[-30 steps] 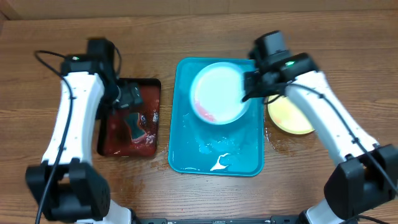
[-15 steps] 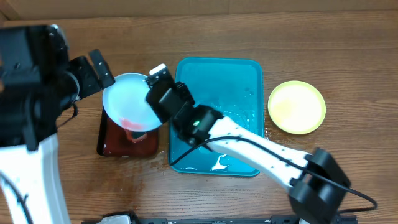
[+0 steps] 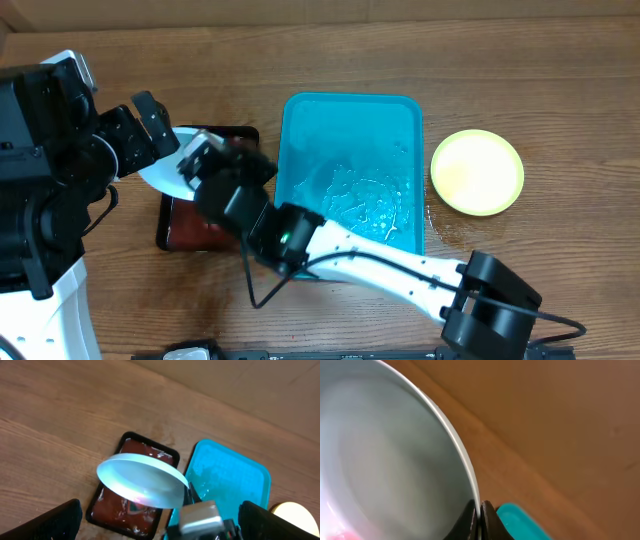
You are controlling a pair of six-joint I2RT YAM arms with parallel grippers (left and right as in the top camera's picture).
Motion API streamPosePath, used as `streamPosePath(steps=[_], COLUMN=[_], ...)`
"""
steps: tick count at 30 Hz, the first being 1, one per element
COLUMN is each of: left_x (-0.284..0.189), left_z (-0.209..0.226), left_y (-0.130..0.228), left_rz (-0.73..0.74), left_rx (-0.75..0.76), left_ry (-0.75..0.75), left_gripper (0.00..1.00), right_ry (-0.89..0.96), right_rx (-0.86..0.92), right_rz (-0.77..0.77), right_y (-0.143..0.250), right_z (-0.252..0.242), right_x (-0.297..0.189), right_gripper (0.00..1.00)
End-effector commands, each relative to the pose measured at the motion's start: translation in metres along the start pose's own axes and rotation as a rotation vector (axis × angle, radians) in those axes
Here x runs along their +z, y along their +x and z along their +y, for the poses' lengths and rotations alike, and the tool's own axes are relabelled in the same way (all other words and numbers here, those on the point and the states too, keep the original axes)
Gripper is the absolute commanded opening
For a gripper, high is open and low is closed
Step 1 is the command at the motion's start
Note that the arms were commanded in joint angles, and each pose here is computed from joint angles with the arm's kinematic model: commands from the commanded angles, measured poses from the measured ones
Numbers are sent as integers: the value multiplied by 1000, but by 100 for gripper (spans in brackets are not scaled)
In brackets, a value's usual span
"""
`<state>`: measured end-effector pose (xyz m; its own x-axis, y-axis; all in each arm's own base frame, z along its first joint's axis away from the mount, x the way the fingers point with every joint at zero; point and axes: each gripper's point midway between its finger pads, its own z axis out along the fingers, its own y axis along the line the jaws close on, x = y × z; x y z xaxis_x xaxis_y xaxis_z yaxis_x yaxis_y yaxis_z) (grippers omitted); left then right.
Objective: Clean dirty plates on tray and stack at the side
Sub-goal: 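Lift the white plate with right gripper and tilt it over black tray, then carry the white plate right and lower it onto the yellow stack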
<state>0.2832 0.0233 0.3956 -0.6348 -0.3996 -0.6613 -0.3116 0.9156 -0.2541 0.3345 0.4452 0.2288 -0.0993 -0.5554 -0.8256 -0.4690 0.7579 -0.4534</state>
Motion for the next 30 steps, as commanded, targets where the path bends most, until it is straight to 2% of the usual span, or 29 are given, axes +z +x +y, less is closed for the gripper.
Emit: streamPosePath(steps=[1,17,23,27,30], left_x=[2,14,14,14,14], left_z=[-1,-1,-1,-1,-1], left_y=[1,0,0,0,0], left_rz=[17,46,46,46,46], left_rx=[5,4,4,4,4], left_ry=[3,-7,-7,-7,-7], left_gripper=[100,100,100,100,99], right_ry=[120,134,198,23,-99], right_rx=[-43,-25,337,540,751], right_rz=[-21,-34,92,221,304], right_y=[-17,-21,25,48,53], right_z=[-25,-27,-67,-82,-119], right_x=[-9,-10,13,18,8], right_gripper=[4,4,4,4,4])
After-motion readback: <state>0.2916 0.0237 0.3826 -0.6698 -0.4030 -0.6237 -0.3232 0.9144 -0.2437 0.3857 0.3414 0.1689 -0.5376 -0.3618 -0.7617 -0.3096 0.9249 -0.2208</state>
